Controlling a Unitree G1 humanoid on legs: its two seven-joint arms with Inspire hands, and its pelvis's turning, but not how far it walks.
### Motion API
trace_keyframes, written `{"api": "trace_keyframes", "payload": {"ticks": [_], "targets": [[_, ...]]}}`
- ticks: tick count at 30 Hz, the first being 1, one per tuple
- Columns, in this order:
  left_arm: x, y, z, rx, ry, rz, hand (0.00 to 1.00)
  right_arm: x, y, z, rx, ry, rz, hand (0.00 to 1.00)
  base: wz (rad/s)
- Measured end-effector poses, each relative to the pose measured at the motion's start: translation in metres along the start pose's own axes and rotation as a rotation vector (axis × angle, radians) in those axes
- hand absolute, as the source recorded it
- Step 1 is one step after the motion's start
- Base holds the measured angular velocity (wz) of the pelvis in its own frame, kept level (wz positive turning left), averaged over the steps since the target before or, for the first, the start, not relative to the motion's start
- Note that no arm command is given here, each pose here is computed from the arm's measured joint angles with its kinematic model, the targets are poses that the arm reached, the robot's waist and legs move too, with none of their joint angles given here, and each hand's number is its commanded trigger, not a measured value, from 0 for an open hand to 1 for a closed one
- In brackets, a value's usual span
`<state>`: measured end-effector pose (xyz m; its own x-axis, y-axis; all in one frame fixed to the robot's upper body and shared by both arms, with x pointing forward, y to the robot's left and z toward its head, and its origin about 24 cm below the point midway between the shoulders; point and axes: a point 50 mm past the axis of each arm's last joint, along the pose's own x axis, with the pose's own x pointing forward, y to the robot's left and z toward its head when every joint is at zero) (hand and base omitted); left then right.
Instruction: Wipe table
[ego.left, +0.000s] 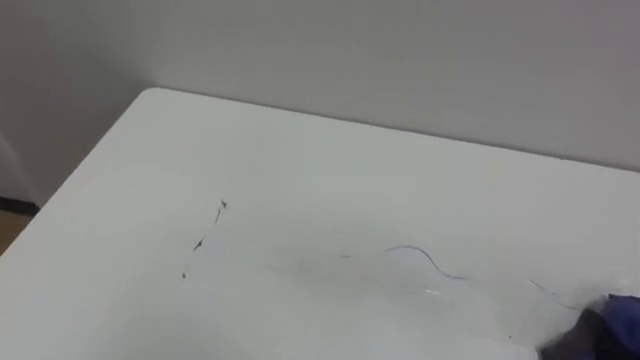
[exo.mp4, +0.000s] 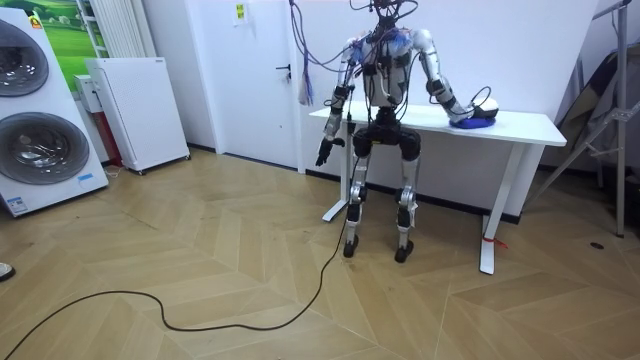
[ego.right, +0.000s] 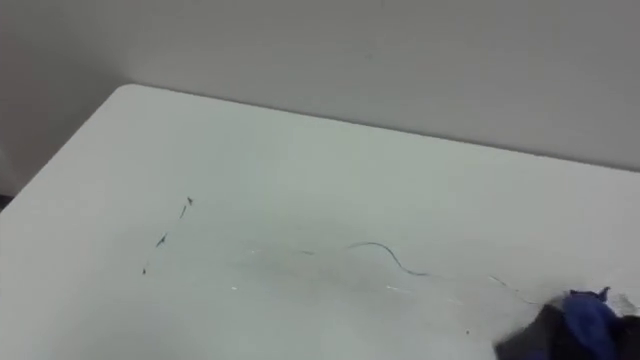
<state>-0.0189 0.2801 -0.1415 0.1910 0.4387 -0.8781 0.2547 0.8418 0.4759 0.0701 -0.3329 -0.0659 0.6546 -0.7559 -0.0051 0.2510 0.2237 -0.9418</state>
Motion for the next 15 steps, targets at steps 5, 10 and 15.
{"api": "trace_keyframes", "payload": {"ticks": [5, 10, 15], "targets": [[0.005, -0.008, 0.030, 0.026, -0.074, -0.028, 0.00, 0.026, 0.012, 0.061, -0.029, -0.127, 0.006, 1.00, -0.50], [0.009, -0.012, 0.055, 0.049, -0.105, -0.048, 0.00, 0.018, 0.029, 0.207, -0.096, -0.680, 0.154, 1.00, -0.26], [0.006, -0.020, 0.043, 0.083, -0.066, -0.104, 0.00, 0.002, 0.022, 0.305, -0.056, -0.970, 0.193, 1.00, 0.64]]}}
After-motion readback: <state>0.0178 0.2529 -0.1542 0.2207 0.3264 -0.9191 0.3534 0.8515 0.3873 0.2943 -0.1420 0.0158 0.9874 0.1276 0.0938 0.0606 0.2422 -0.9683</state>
